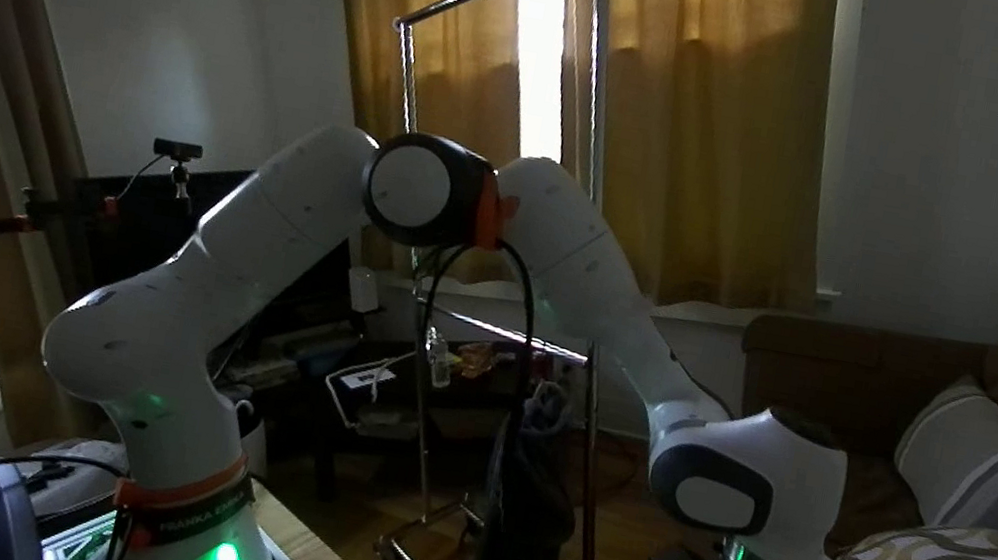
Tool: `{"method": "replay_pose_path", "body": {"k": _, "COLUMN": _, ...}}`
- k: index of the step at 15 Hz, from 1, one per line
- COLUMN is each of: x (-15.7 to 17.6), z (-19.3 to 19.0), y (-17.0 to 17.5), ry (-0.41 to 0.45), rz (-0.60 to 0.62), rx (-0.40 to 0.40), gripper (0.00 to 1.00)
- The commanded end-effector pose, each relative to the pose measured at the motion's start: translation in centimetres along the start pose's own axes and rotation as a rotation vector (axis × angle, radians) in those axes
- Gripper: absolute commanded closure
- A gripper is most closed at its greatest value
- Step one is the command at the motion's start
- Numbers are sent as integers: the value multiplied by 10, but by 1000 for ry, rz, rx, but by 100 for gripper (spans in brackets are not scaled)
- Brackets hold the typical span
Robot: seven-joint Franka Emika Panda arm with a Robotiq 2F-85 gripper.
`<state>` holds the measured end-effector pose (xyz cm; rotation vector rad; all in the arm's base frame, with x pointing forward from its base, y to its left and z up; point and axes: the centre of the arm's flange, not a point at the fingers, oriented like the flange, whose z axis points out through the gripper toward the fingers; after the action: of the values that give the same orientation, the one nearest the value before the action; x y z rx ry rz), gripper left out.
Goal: Place the white clothes hanger on the top rail
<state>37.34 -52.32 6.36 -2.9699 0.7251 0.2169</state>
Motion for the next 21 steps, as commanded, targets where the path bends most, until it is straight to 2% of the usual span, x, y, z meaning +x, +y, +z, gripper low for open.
{"method": "replay_pose_path", "body": {"k": 1, "x": 23, "z": 50, "y": 26, "ry": 11, "rz": -13, "rx": -41, "gripper": 0}}
{"method": "replay_pose_path", "body": {"k": 3, "x": 27, "z": 73, "y": 35, "ry": 17, "rz": -35, "rx": -56, "gripper": 0}}
{"method": "replay_pose_path", "body": {"k": 8, "x": 36, "z": 112, "y": 55, "ry": -12, "rz": -27, "rx": -31, "gripper": 0}}
{"method": "replay_pose_path", "body": {"k": 9, "x": 15, "z": 91, "y": 36, "ry": -7, "rz": -38, "rx": -44, "gripper": 0}}
{"method": "replay_pose_path", "body": {"k": 13, "x": 19, "z": 104, "y": 45, "ry": 1, "rz": -32, "rx": -42, "gripper": 0}}
{"method": "replay_pose_path", "body": {"k": 14, "x": 32, "z": 113, "y": 48, "ry": -48, "rz": -32, "rx": -43, "gripper": 0}}
{"method": "replay_pose_path", "body": {"k": 16, "x": 43, "z": 128, "y": 51, "ry": -46, "rz": 1, "rx": -17, "gripper": 0}}
{"method": "replay_pose_path", "body": {"k": 18, "x": 48, "z": 138, "y": 56, "ry": -45, "rz": 62, "rx": -47, "gripper": 0}}
{"method": "replay_pose_path", "body": {"k": 21, "x": 54, "z": 158, "y": 58, "ry": -38, "rz": 60, "rx": -62, "gripper": 0}}
